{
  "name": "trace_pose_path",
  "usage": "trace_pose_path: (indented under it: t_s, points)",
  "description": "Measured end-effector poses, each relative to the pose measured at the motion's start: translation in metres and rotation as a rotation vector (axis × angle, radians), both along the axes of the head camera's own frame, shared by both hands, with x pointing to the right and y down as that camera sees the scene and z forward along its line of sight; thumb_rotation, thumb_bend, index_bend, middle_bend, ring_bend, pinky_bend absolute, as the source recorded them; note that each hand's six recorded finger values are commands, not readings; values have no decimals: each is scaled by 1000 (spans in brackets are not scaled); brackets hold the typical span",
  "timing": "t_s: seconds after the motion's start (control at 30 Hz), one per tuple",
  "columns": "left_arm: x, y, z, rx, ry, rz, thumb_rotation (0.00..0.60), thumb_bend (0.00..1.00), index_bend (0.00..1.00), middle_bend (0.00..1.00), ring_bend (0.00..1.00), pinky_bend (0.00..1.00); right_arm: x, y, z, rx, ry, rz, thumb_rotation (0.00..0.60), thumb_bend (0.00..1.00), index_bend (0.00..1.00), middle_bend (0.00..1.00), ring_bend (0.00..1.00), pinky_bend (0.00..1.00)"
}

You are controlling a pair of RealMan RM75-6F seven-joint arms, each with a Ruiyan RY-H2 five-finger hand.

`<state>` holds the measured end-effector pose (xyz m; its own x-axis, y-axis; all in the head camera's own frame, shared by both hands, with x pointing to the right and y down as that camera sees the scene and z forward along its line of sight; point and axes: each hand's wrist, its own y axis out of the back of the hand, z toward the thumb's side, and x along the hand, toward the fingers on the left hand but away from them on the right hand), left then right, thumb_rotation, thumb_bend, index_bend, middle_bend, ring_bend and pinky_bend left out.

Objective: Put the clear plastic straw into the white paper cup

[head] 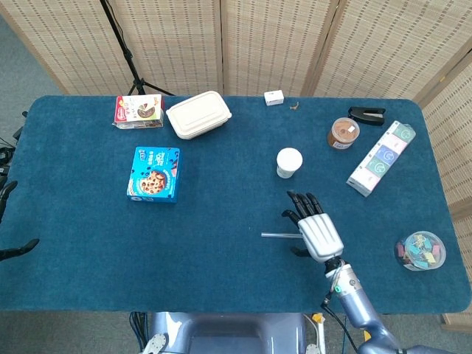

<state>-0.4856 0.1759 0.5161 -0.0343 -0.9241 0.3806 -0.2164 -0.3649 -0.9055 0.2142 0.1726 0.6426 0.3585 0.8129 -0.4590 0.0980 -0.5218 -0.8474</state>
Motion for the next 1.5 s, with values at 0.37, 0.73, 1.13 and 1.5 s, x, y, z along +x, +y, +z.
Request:
trace_pose_path:
  t_s: [0.37,0.73,1.13,1.5]
  points:
    - [-10,2,-1,-1,4,-36,600,0,0,0,0,0,-38,-2,42,-78,41,-27,600,385,360,0,0,0]
    - [-17,1,-3,-2,18,-53,600,0,0,0,0,0,-51,5,57,-118,67,-35,600,385,369,0,0,0]
    - [-17,1,-3,-6,24,-50,600,0,0,0,0,0,-44,2,67,-120,102,-17,600,387,416,0,0,0]
    - [-16,1,-2,-10,25,-50,600,0,0,0,0,0,-40,0,72,-138,116,-8,600,408,451,0,0,0]
